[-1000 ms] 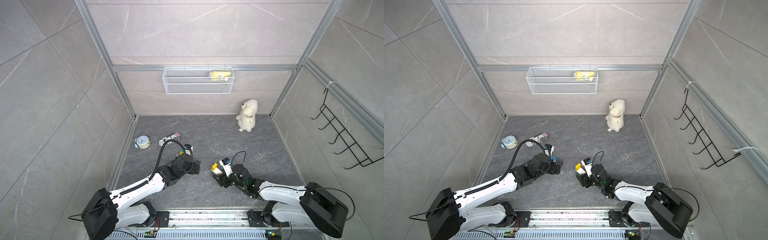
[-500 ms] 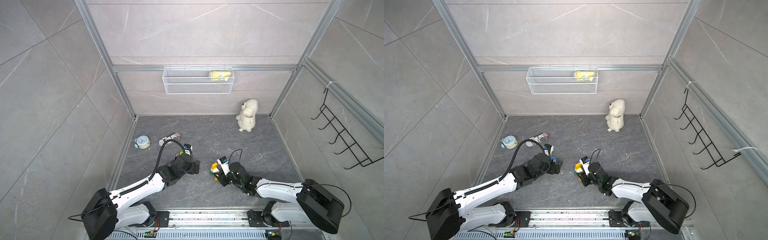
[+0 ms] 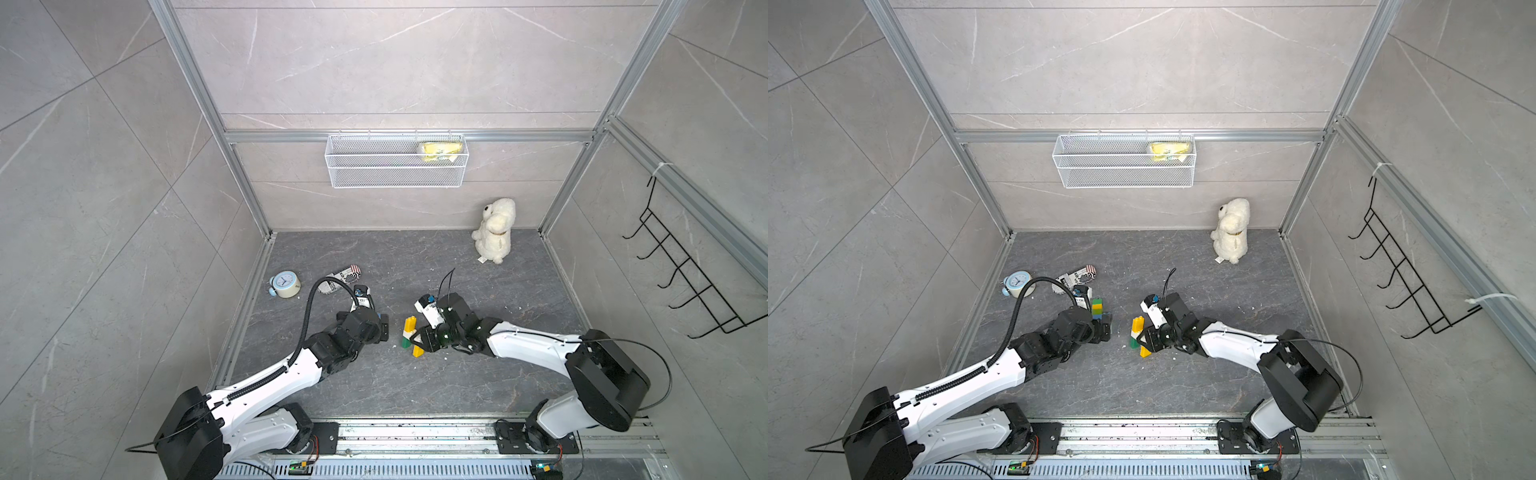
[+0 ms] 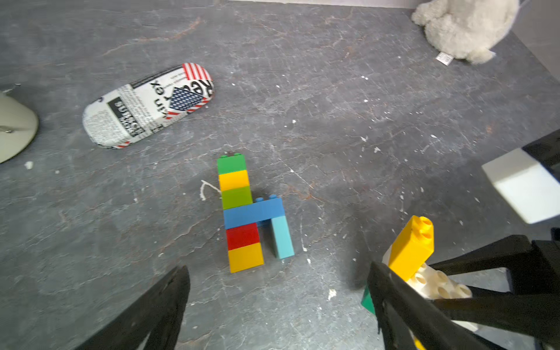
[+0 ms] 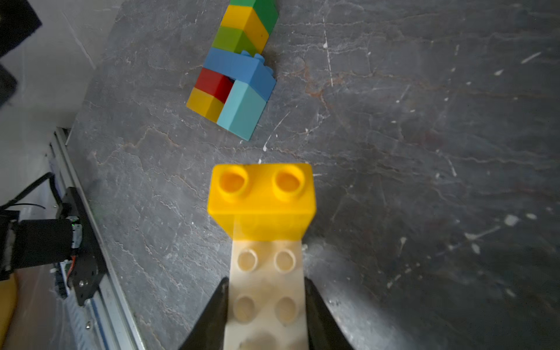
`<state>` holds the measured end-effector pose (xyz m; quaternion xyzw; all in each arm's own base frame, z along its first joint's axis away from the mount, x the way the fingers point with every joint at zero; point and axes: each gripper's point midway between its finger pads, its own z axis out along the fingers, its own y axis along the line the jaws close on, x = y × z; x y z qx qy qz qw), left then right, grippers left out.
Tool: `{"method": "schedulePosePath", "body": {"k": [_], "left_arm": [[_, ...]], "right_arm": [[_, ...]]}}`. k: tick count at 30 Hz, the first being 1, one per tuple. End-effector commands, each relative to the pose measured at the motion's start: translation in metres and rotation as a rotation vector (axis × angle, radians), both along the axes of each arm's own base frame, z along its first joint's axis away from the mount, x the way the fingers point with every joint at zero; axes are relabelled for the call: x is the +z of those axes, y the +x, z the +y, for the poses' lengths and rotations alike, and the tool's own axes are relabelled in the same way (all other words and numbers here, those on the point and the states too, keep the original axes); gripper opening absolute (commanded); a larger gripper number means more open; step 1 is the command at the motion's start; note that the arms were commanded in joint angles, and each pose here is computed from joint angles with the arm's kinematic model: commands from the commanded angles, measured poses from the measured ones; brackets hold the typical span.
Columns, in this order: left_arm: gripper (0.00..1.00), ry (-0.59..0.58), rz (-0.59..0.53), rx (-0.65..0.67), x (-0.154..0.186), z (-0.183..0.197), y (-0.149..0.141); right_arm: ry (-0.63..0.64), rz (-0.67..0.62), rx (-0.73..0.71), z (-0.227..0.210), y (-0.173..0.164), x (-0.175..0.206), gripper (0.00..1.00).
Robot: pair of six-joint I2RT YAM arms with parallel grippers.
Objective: Assemble the letter h with lego
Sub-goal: Pick up the lego brick from the center of the board, then place the lego brick at the center of the board.
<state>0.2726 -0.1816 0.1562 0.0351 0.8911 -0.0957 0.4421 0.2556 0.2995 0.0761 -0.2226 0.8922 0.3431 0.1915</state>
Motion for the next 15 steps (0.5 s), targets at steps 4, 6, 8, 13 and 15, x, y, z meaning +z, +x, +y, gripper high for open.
{"method": "schedulePosePath", "body": {"k": [4,6,8,13,15], "left_arm": [[0.96,-0.018,-0.027,0.123,0.012,0.024,0.007],[0.96,-0.017,-0.022,0.124,0.012,0.024,0.007],[0.96,-0.018,-0.017,0.120,0.011,0.022,0.007],[0.96,-0.021,-0.009,0.114,0.009,0.021,0.008],[0.96,-0.024,-0.007,0.115,0.009,0.021,0.008]], "right_arm": [[0.146,0.338,0.105,0.014,-0.001,-0.001,0.37],[0.172,0.387,0.131,0.018,0.004,-0.003,0.41],[0.191,0.415,0.151,0.021,0.010,-0.004,0.45],[0.185,0.462,0.151,0.016,0.028,-0.011,0.48],[0.187,0.475,0.157,0.016,0.033,-0.013,0.50]]}}
